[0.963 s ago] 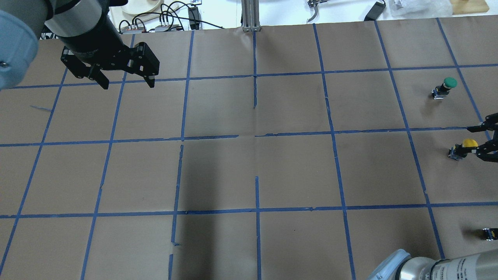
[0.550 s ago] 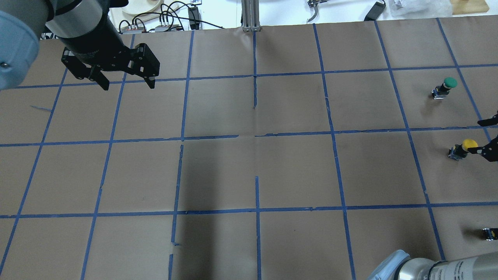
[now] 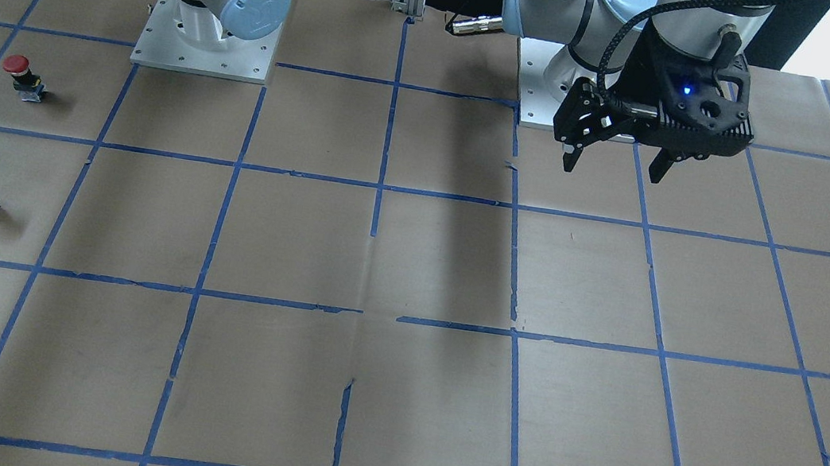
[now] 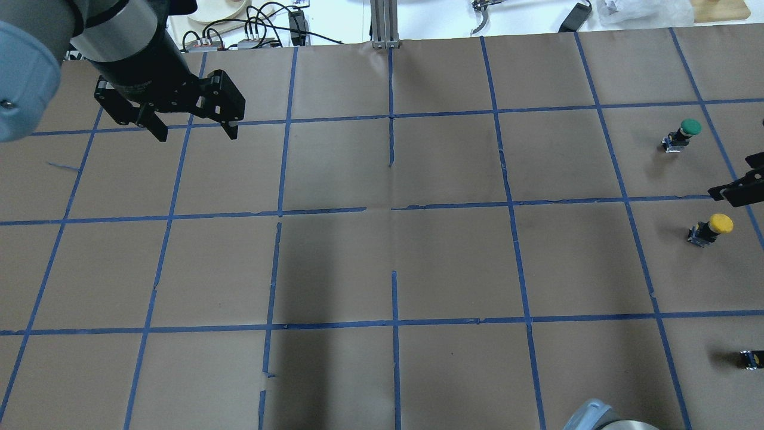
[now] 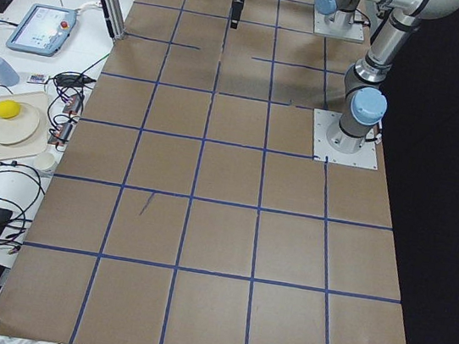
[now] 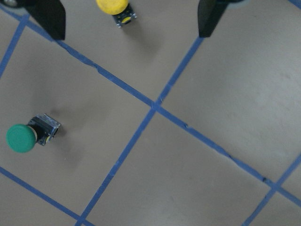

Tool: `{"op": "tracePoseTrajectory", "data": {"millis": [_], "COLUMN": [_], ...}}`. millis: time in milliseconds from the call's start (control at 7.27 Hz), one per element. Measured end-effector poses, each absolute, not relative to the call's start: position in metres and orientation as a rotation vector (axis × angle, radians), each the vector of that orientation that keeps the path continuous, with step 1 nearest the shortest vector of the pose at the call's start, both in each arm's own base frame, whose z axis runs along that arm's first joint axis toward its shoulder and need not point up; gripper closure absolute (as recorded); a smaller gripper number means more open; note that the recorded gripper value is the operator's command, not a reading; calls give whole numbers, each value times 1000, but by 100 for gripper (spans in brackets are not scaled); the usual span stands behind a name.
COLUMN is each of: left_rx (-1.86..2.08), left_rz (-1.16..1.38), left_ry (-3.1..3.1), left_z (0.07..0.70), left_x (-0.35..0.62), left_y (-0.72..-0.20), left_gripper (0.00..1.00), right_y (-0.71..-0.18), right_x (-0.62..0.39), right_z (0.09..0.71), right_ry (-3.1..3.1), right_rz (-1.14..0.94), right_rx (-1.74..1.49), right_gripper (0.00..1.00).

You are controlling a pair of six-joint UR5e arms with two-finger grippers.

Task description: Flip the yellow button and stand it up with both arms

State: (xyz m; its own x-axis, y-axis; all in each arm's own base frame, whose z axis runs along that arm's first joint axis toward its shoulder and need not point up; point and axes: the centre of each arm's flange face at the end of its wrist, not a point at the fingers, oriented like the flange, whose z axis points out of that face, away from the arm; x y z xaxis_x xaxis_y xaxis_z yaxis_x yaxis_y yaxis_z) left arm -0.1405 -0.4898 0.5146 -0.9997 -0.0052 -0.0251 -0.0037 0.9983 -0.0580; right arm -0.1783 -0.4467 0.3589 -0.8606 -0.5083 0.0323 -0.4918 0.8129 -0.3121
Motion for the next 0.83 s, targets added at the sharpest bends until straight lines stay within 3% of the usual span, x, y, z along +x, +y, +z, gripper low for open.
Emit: {"op": "tracePoseTrajectory", "data": {"millis": [413,826], "left_rx": [-8,-13], "left_rz": [-83,-80], "left_ry": [3134,3163], "left_z": [512,511], "left_x": [-142,-143], "left_y": [-490,-490], "left_gripper": [0,0], "right_y": [-464,-458], "right_x": [-88,19], "right_z": [432,467], "right_ry": [2988,2975], "right_rz": [-220,-4], "right_rx": [-216,231], "right_gripper": [0,0]}}
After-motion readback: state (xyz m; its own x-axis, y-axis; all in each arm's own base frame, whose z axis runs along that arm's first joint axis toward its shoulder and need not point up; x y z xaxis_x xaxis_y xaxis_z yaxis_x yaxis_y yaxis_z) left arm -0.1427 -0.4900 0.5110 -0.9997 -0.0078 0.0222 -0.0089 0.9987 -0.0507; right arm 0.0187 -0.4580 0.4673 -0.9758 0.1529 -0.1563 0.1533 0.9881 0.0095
